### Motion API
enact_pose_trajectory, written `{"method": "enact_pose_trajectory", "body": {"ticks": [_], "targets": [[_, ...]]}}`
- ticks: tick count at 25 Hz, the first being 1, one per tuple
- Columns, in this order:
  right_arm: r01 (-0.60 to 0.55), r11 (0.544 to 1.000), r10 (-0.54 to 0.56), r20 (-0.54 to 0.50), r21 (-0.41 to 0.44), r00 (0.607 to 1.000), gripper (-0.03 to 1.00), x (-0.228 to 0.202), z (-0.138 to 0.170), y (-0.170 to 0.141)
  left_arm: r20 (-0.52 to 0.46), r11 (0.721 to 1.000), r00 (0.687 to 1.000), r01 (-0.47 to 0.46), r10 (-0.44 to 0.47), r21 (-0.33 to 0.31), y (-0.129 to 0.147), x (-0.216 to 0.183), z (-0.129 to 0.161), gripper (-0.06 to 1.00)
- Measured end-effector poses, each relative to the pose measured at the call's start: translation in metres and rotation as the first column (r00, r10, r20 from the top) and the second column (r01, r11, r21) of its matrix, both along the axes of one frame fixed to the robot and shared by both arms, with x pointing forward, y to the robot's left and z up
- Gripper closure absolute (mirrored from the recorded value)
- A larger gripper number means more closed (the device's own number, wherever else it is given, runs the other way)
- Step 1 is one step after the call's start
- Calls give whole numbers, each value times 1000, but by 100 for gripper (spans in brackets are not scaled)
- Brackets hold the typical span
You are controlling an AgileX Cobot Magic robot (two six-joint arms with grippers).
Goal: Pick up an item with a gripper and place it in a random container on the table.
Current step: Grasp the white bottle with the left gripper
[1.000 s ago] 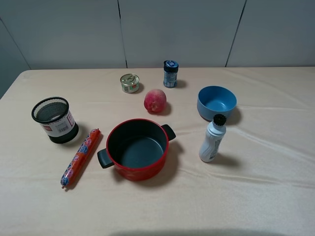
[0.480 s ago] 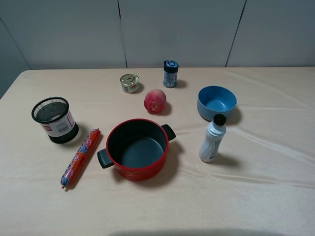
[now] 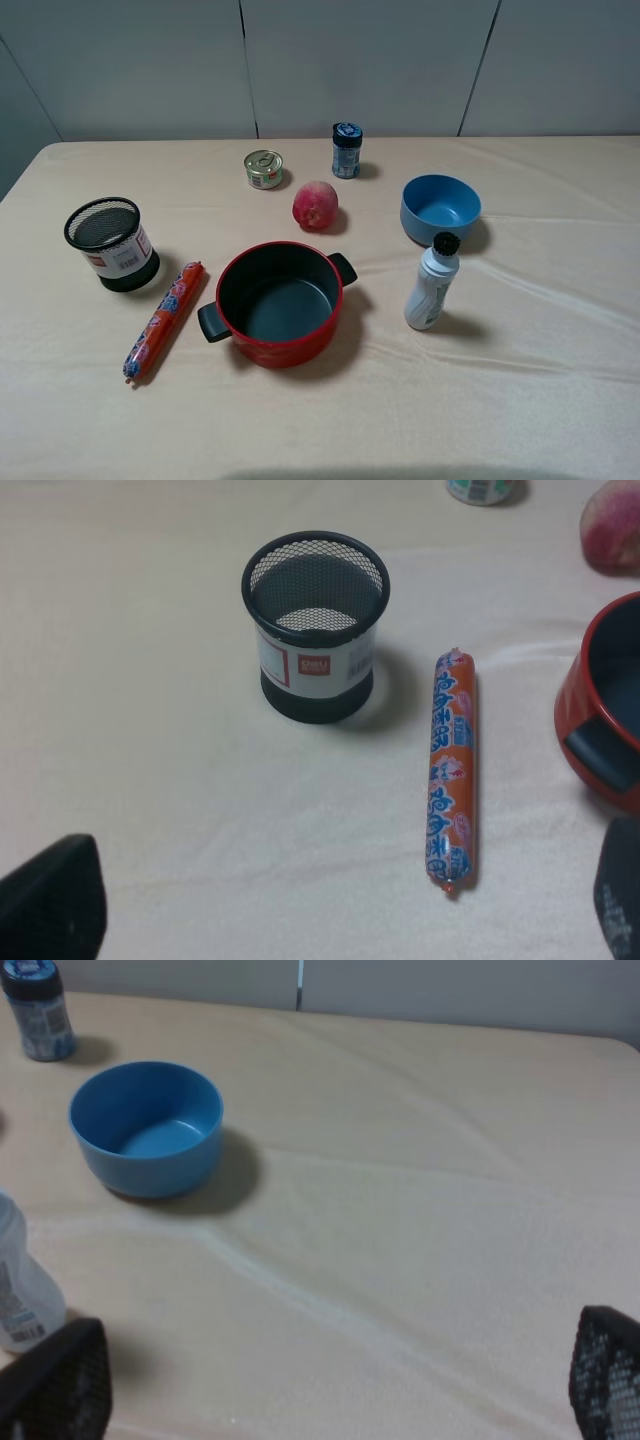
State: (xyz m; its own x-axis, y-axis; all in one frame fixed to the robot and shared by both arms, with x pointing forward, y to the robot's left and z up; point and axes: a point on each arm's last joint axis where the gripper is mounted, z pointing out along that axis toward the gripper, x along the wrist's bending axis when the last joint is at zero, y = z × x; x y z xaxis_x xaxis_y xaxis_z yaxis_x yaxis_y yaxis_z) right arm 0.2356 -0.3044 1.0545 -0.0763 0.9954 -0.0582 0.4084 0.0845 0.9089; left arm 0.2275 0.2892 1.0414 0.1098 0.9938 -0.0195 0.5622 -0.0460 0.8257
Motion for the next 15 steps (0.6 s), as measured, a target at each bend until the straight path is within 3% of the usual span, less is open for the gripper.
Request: {"method": "enact_pose_trajectory", "body": {"ticks": [7,15], "targets": [[0,1000,0,0,0,1000,27,0,0,0,54,999,998,33,-32,-13,-3,-2,14,-5],[0,1000,0,0,0,1000,27,0,0,0,-36,993,992,120,-119,23,-6,25,42,-5]]}}
